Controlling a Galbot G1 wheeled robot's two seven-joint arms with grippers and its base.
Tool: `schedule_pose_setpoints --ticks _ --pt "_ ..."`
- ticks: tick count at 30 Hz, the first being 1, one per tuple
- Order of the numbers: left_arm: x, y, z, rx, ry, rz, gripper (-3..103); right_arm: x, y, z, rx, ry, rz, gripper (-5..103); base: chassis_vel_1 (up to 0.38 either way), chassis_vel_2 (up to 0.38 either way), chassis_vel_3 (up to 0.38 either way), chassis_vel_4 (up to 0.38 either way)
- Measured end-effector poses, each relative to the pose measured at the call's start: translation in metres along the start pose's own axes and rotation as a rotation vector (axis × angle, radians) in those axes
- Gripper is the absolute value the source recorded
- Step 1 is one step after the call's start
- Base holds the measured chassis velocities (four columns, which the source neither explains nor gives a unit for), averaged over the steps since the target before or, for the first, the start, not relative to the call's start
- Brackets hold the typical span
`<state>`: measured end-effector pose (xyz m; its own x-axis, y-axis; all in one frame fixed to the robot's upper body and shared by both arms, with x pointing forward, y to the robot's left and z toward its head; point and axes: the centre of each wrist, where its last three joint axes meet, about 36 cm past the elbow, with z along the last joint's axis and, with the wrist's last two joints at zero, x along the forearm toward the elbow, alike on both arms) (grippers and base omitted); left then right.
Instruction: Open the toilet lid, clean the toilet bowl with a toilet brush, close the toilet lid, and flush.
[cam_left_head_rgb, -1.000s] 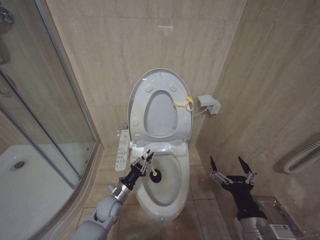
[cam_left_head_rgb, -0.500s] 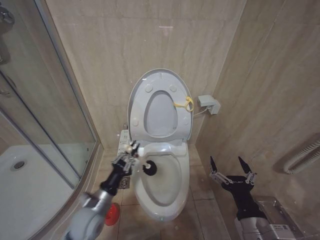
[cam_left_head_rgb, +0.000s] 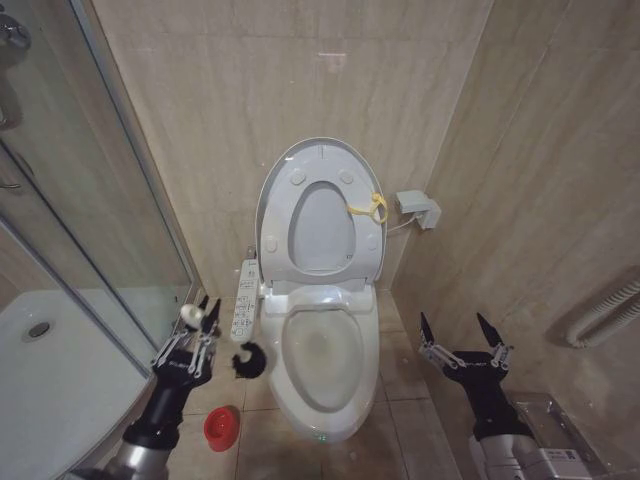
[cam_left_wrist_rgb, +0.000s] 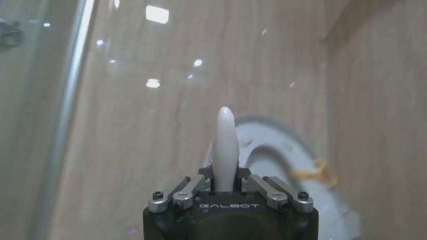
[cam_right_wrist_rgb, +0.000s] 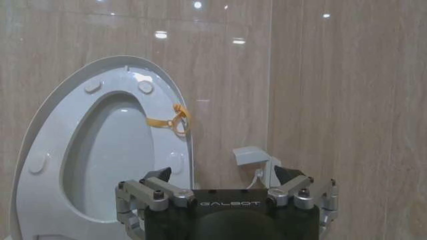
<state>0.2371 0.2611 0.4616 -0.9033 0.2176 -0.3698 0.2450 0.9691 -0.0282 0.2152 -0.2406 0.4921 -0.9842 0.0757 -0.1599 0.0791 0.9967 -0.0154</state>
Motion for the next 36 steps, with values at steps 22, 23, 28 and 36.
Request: schedule_pose_setpoints --ticks 22,23,28,36 --pt "0.045 0.077 0.239 -0.044 0.233 -0.146 20 0.0 0.0 0.0 0.0 0.0 0.0 100 0.0 0.0 0.0 0.0" --pt "0.042 0.079 0.247 -0.037 0.233 -0.15 20 0.0 0.0 0.0 0.0 0.0 0.0 100 0.0 0.0 0.0 0.0" --pt "0.043 0.084 0.269 -0.036 0.257 -0.151 20 0.0 0.0 0.0 0.0 0.0 0.0 100 0.0 0.0 0.0 0.0" --pt "0.054 0.084 0.263 -0.078 0.288 -0.173 20 0.0 0.0 0.0 0.0 0.0 0.0 100 0.0 0.0 0.0 0.0"
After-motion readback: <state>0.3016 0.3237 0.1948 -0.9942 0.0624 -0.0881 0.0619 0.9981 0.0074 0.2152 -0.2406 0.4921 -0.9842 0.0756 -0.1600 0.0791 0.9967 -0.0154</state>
